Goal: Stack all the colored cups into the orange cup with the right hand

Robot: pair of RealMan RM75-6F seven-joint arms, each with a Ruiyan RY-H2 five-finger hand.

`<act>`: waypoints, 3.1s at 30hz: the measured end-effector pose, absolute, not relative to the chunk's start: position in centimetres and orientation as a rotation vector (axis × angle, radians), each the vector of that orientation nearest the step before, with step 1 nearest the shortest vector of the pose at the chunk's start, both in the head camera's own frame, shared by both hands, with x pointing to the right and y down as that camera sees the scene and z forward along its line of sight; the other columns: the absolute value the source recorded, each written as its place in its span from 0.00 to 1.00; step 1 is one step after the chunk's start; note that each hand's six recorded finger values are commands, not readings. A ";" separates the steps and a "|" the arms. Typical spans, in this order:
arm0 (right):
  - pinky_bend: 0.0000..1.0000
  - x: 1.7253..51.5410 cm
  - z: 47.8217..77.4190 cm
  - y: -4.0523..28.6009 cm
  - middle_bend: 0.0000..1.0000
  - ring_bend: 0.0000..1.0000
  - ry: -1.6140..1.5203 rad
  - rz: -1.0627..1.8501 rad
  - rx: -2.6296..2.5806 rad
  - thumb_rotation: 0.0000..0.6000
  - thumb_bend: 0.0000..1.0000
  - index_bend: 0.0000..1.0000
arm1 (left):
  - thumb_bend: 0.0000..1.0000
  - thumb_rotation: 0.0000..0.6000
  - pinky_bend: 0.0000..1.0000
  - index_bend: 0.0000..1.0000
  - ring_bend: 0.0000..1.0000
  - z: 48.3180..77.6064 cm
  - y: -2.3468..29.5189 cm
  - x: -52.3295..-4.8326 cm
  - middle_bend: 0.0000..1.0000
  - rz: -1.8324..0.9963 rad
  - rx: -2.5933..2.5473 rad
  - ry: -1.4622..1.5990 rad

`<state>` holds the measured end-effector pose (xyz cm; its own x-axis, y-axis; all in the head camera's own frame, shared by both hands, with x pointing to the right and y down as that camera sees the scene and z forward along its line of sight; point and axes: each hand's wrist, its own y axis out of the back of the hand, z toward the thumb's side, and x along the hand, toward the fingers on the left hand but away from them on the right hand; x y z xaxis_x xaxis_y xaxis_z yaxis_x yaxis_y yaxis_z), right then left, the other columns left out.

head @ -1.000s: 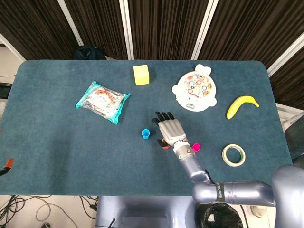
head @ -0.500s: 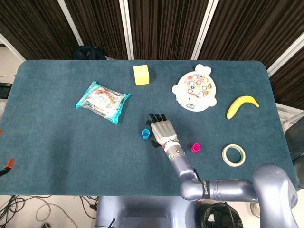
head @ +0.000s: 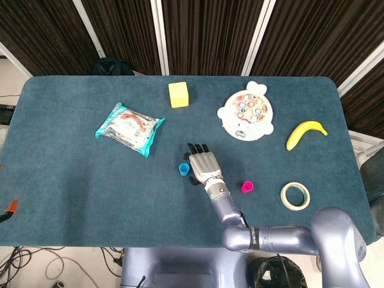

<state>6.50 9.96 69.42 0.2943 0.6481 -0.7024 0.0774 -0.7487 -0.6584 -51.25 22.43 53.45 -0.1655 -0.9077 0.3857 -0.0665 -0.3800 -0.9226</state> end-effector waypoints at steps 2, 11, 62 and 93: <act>0.00 6.4 69.6 10.0 0.01 0.02 -0.646 1.473 -2.058 1.00 0.41 0.29 | 0.27 1.00 0.00 0.02 0.00 53.4 22.4 -51.3 0.03 -1.622 -1.433 1.154; 0.00 5.9 70.3 10.0 0.01 0.03 -0.646 1.481 -2.056 1.00 0.41 0.31 | 0.27 1.00 0.00 0.02 0.00 53.4 22.4 -51.4 0.03 -1.624 -1.434 1.160; 0.05 4.6 71.1 9.5 0.01 0.06 -0.706 1.493 -2.065 1.00 0.42 0.45 | 0.27 1.00 0.00 0.02 0.00 53.4 22.5 -51.5 0.03 -1.622 -1.442 1.164; 0.05 13.5 63.2 9.3 0.01 0.06 -0.815 1.433 -2.103 1.00 0.42 0.45 | 0.27 1.00 0.00 0.02 0.00 53.2 22.5 -51.3 0.03 -1.612 -1.430 1.153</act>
